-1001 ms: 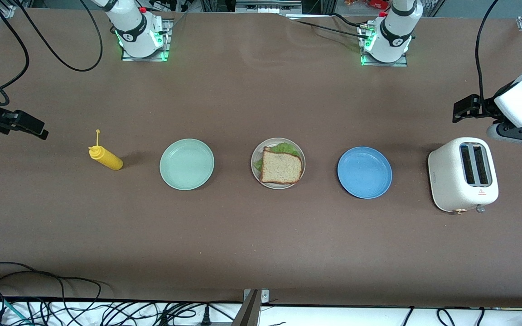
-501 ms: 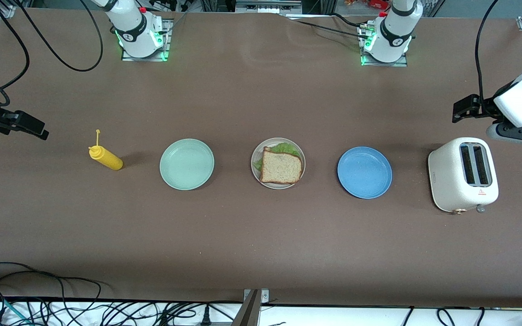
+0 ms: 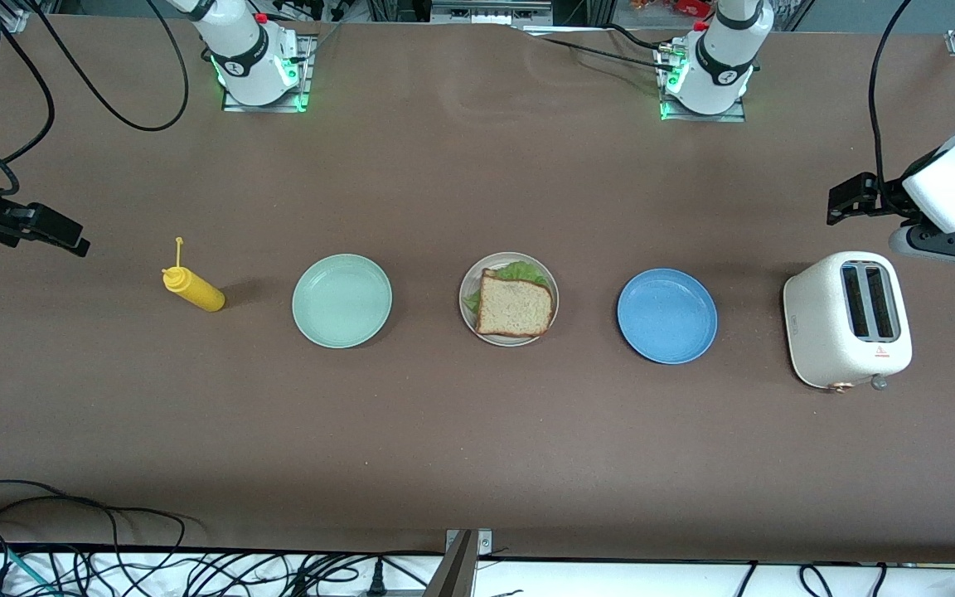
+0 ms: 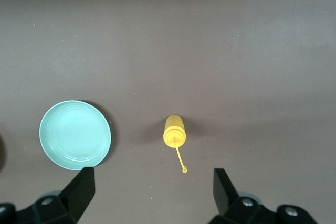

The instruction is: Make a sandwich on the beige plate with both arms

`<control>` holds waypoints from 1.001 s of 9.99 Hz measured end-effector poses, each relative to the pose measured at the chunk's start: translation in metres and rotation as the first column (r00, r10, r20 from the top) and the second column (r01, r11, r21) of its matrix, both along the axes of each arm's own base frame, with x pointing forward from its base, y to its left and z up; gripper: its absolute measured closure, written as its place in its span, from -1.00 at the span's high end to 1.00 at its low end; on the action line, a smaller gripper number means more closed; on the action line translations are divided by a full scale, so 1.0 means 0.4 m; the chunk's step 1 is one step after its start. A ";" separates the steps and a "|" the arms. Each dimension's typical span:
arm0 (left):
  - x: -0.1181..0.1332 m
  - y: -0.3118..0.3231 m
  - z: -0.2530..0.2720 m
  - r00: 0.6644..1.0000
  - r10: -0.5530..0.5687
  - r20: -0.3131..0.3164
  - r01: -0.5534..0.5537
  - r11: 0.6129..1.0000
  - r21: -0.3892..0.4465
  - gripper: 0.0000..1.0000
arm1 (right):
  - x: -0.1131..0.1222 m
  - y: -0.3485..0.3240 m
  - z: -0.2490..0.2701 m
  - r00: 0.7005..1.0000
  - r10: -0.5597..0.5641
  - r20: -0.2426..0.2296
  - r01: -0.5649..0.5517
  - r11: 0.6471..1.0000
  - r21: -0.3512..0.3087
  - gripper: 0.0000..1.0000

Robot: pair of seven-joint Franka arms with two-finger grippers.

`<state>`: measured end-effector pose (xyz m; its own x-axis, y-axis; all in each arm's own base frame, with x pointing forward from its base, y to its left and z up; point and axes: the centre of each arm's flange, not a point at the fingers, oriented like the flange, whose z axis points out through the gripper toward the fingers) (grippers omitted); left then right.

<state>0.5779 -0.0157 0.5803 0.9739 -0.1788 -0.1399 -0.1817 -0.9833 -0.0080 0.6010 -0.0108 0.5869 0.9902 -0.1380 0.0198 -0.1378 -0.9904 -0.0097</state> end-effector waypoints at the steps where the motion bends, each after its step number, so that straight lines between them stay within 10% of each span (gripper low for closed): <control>1: 0.000 0.000 0.000 1.000 0.000 0.000 0.000 1.000 0.000 1.00 | 0.000 0.000 0.000 1.000 0.000 0.000 0.000 1.000 0.000 1.00; 10: 0.000 -0.006 0.000 1.000 -0.004 0.000 0.004 1.000 0.000 1.00 | 0.005 0.001 -0.010 1.000 0.000 -0.006 0.000 1.000 -0.001 1.00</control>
<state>0.5779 -0.0180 0.5801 0.9731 -0.1826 -0.1402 -0.1855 -0.9826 -0.0079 0.6029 -0.0105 0.5828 0.9904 -0.1377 0.0135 -0.1376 -0.9904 -0.0082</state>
